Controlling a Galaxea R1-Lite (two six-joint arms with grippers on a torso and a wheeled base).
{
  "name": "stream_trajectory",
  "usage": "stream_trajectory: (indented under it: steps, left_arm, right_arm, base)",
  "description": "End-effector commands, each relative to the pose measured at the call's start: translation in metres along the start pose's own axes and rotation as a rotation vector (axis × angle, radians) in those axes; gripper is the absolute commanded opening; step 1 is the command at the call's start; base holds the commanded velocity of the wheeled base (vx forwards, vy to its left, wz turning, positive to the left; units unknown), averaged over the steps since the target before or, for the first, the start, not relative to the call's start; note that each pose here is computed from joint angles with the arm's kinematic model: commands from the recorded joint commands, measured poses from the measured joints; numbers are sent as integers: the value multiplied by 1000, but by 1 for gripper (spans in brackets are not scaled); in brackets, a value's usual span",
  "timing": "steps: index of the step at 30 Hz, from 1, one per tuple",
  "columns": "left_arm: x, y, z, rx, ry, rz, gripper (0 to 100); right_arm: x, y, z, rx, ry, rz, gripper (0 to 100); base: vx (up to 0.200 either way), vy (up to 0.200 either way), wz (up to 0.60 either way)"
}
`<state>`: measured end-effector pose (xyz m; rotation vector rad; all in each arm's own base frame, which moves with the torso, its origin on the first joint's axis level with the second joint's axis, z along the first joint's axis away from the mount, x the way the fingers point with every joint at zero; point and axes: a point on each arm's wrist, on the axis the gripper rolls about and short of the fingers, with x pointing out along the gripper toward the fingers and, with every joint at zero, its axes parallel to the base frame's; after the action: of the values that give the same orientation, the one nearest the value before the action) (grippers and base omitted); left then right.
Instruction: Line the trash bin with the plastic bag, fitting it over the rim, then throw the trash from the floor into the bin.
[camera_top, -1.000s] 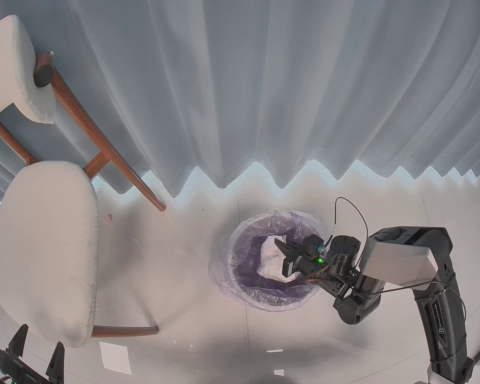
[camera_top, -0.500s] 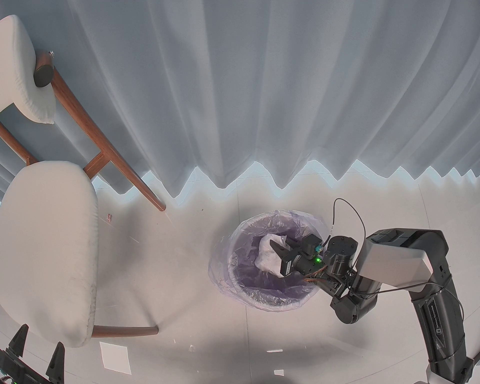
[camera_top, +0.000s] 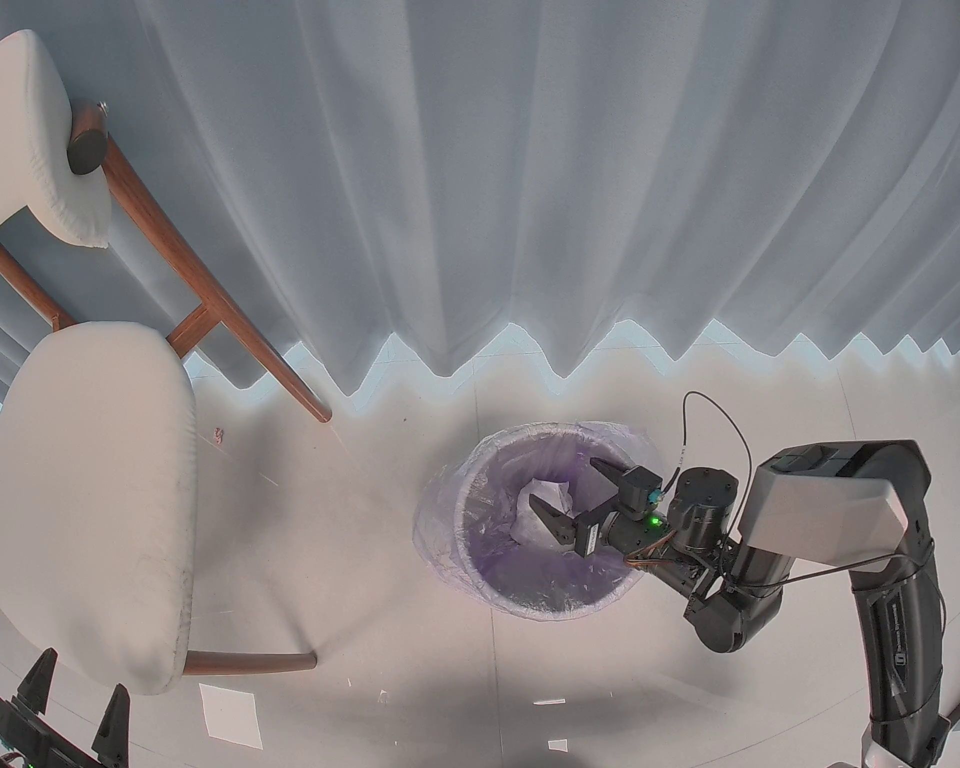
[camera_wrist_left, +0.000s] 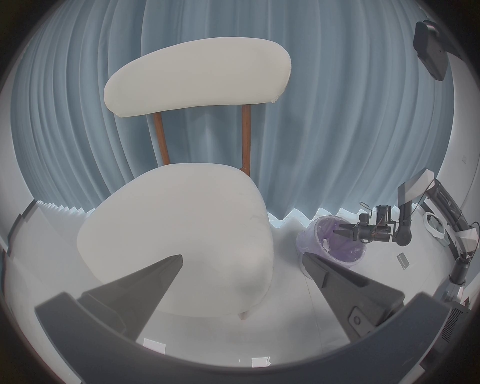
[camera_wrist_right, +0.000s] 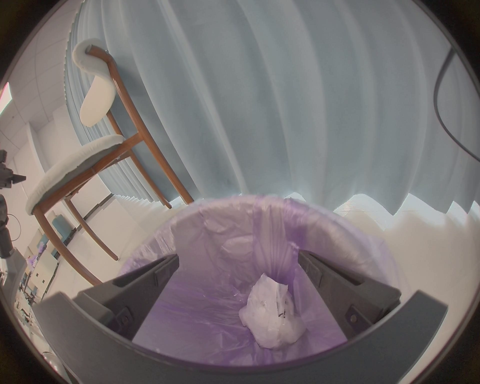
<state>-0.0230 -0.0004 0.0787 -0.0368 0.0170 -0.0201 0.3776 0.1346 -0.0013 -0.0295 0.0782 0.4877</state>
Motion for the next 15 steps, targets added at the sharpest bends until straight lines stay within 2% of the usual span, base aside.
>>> stream_trajectory:
  steps: [1,7,15]
  left_arm:
    - [0,0,-4,0,0,-1,100]
    - [0,0,-4,-2,-1,-1,100]
    - [0,0,-4,0,-1,0,100]
  right_arm:
    - [-25,3,43,-13,-67,-1,100]
    - [-70,8,77,-15,-85,-15,100]
    - [-129,15,108,-9,-116,-67,100]
  base:
    - [0,0,0]
    - [0,0,0]
    - [0,0,0]
